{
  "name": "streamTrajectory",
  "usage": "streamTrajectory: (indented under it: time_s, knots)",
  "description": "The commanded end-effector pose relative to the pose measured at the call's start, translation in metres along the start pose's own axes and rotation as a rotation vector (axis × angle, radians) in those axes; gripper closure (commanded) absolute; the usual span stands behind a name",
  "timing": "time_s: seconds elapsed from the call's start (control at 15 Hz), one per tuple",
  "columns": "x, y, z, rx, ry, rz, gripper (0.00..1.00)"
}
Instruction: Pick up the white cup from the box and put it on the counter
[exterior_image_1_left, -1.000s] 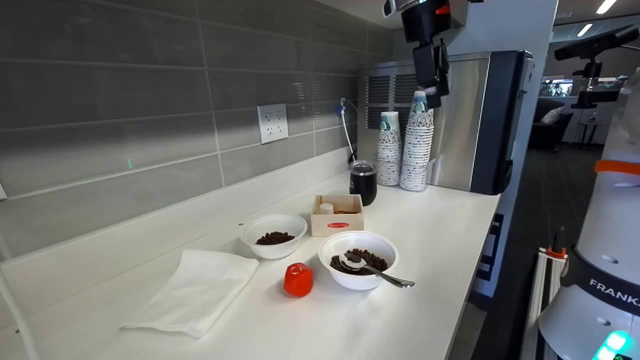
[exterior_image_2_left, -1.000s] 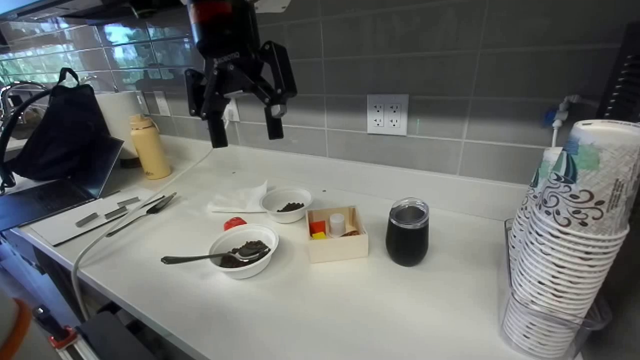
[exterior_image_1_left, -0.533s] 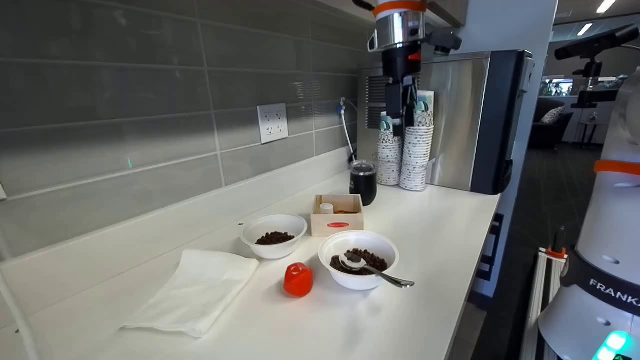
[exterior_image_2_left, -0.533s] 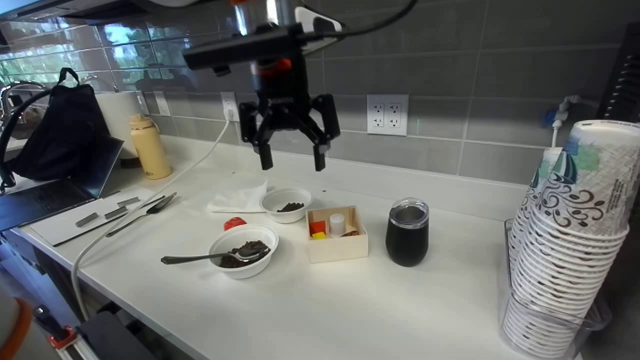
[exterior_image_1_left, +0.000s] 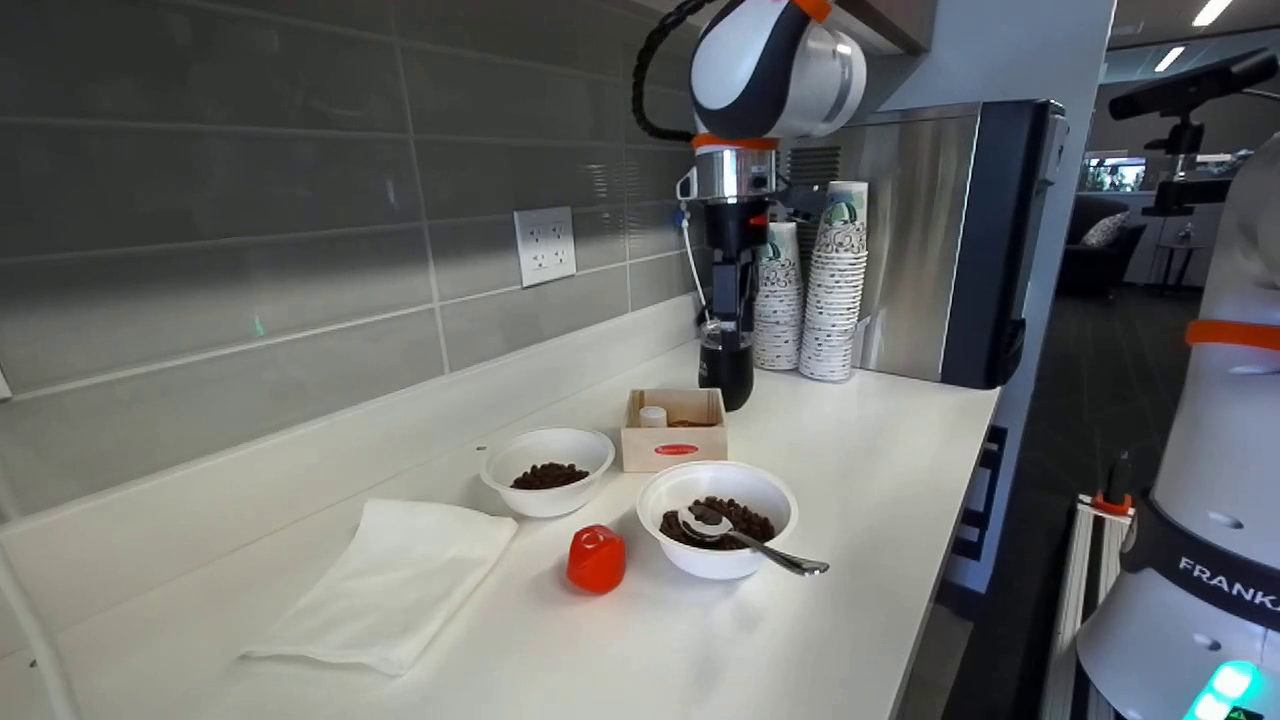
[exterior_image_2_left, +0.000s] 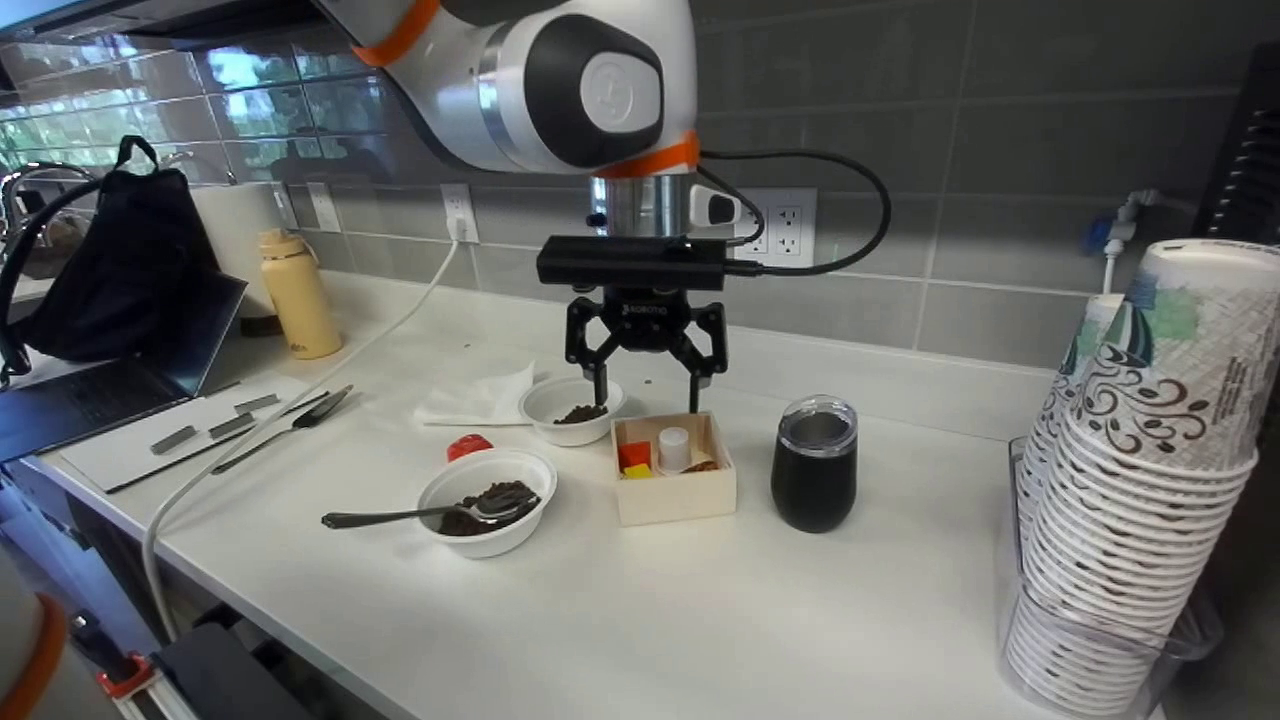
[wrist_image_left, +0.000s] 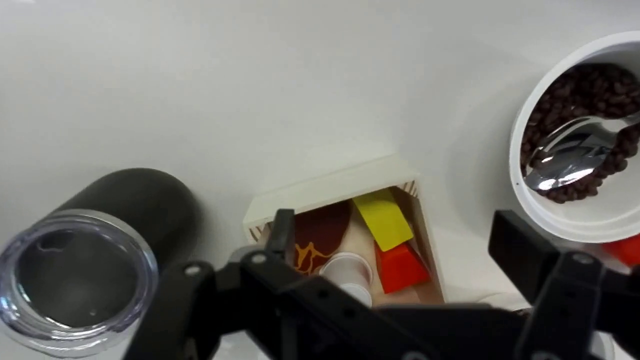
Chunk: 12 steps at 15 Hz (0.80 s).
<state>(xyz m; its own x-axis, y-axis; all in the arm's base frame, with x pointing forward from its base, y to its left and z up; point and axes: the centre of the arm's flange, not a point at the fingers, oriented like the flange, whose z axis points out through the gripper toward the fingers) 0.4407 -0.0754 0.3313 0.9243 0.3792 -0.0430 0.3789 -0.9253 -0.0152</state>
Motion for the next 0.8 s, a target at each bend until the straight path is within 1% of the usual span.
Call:
streamTrajectory:
  time_s: [0.0, 0.2, 0.4, 0.73]
  knots:
    - [0.049, 0.012, 0.03, -0.008, -0.008, -0.053, 0.0]
    - [0.073, 0.016, 0.052, -0.05, -0.001, -0.058, 0.0]
    - [0.092, 0.02, 0.067, -0.063, 0.017, -0.069, 0.0]
    - [0.108, 0.021, 0.089, -0.053, 0.011, -0.082, 0.0]
